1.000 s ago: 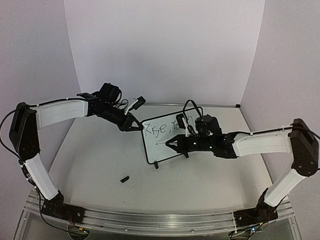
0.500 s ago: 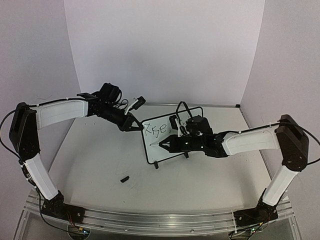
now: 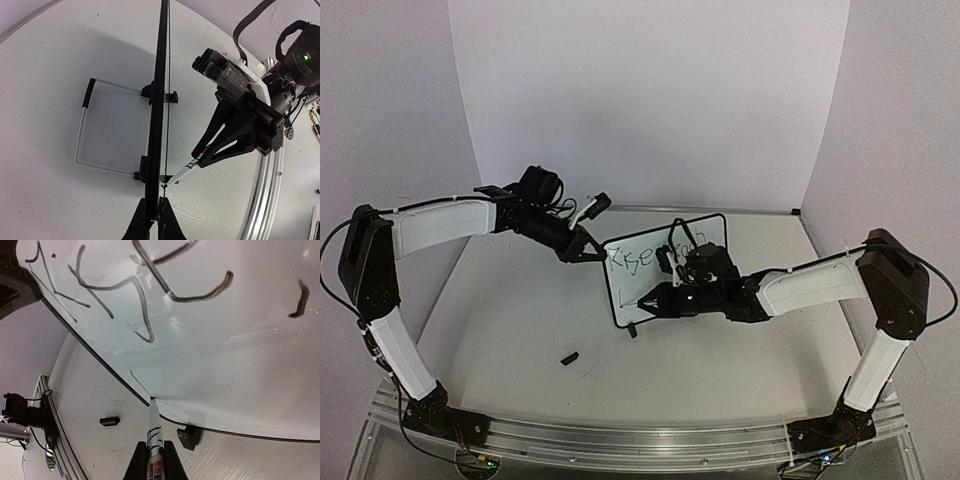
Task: Write a sentence on the whiteboard
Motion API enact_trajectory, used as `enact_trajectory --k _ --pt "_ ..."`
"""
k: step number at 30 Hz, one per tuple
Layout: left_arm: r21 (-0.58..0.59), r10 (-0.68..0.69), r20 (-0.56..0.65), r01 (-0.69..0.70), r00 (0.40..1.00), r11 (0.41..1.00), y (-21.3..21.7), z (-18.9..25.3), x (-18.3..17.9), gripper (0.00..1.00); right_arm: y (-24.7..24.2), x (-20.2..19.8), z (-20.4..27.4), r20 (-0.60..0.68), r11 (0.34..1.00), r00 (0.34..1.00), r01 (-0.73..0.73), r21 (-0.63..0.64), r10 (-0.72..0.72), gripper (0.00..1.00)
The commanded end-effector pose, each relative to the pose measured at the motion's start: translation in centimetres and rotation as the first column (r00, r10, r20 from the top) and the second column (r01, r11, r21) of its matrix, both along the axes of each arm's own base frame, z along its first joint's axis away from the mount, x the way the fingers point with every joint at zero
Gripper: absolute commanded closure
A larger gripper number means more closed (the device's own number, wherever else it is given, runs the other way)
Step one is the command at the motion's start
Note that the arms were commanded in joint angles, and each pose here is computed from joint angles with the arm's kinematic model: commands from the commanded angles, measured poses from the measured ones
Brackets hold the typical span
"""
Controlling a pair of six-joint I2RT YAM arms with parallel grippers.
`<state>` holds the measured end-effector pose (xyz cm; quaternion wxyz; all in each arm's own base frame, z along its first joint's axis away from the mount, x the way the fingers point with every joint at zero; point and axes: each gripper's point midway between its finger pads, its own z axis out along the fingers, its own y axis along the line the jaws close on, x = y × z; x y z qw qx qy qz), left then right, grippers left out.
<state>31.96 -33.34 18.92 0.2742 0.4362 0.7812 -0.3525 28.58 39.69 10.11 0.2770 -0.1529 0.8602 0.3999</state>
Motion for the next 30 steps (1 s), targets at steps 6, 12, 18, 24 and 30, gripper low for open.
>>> enact_trajectory --k 6,12,18,24,30 --pt "0.125 -0.023 -0.05 0.029 0.998 0.992 0.7 -3.5 -1.6 1.0 -1.2 1.5 -1.9 0.007 0.995 0.996 0.091 -0.048 -0.091 1.0" --pt "0.125 -0.023 -0.049 0.029 0.999 0.992 0.7 -3.5 -1.6 1.0 -1.1 1.9 0.3 0.04 0.994 0.993 0.111 0.007 -0.111 1.0" --pt "0.124 -0.023 -0.044 0.028 0.999 0.992 0.7 -3.3 -1.6 1.0 -1.1 2.1 2.1 0.053 0.987 0.989 0.137 0.083 -0.141 1.0" --pt "0.123 -0.023 -0.043 0.028 0.999 0.992 0.7 -3.2 -1.6 1.0 -0.8 2.1 2.8 0.051 0.984 0.989 0.134 0.118 -0.141 1.0" --pt "0.123 -0.022 -0.044 0.027 0.999 0.992 0.7 -3.3 -1.6 1.0 -0.6 2.1 3.4 0.054 0.981 0.989 0.132 0.14 -0.14 1.0"
